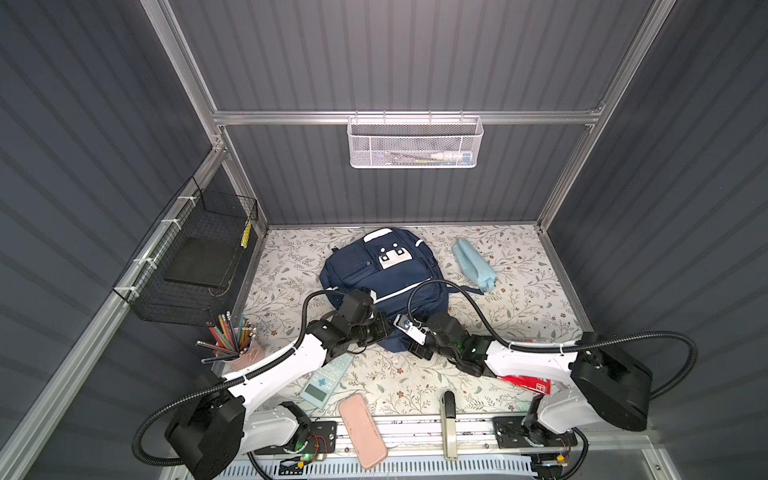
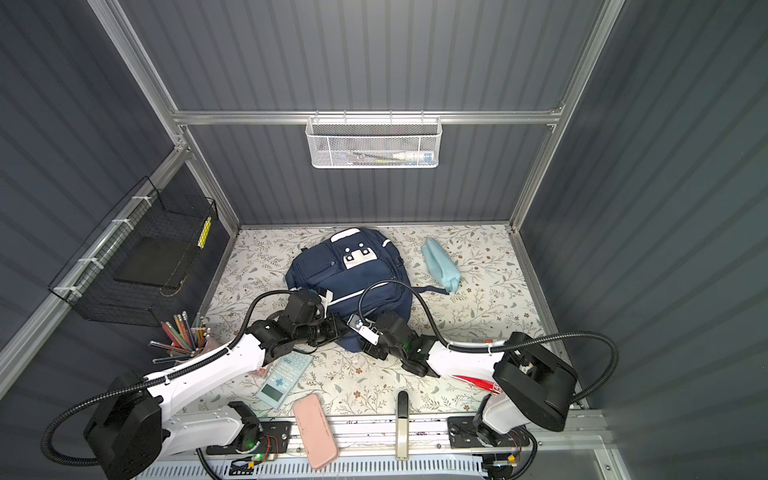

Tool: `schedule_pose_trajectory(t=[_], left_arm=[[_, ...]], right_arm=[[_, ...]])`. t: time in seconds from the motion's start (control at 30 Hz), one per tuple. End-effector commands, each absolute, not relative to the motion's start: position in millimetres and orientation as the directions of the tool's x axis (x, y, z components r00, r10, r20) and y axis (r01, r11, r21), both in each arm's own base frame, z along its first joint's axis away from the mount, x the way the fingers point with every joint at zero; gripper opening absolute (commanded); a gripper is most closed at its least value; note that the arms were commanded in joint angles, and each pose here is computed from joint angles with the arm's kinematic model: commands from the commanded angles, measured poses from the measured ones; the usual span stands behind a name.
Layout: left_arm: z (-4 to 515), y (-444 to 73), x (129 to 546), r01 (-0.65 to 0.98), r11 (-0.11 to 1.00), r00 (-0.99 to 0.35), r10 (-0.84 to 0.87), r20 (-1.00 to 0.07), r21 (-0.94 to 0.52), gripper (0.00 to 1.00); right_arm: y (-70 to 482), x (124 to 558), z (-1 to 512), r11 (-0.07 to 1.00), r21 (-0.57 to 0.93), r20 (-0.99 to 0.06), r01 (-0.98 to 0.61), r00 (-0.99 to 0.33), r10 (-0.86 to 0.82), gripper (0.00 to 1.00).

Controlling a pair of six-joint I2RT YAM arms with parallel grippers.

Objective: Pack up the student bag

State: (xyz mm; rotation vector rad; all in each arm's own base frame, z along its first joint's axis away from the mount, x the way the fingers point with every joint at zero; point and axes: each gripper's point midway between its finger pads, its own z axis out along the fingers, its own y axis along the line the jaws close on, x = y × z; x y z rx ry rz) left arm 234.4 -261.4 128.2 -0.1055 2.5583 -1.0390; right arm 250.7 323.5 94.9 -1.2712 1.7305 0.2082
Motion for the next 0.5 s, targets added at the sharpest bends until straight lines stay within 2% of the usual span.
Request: schedule_pose_trajectory(t=[0.0,0.07,0.1,0.13,0.17,0.2,0.3,0.47], left_arm=[[158,-274,237,0.127,0.668,-0.918,-0.201,-0.343,-0.733,0.00],[161,-274,236,0.129,0.662,-0.918,-0.202,-0.342,-0.738,0.00],[160,-274,234,0.131,0.662,-0.920,-0.197,-0.340,-0.738,0.00],[160,-273,233,0.125,0.665,-0.921,-0.198,-0.335,-0.736,0.00],[158,-270,233,0.122,0.672,-0.920,-0.200,-0.338,-0.730,0.00],[155,-267,232,0.119,0.686,-0.917,-0.201,-0.344,-0.718,0.00],[143,-252,231,0.108,0.745,-0.911,-0.191,-0.365,-0.658,0.00],[112,-229,234,0.063,0.810,-0.908,-0.196,-0.370,-0.583,0.00]], right_arm=[[337,272,103,0.426,-0.507,-0.719,-0.749,0.095,-0.689,0.63],[341,277,99,0.434,-0.516,-0.724,-0.738,0.106,-0.682,0.56],[343,278,98,0.434,-0.522,-0.724,-0.735,0.112,-0.681,0.44],[342,281,98,0.439,-0.531,-0.720,-0.724,0.113,-0.685,0.26],[340,283,101,0.454,-0.538,-0.721,-0.710,0.109,-0.684,0.15],[337,283,104,0.463,-0.542,-0.727,-0.701,0.115,-0.676,0.08],[329,275,113,0.478,-0.534,-0.752,-0.697,0.134,-0.645,0.00],[320,260,117,0.459,-0.503,-0.771,-0.732,0.140,-0.622,0.00]])
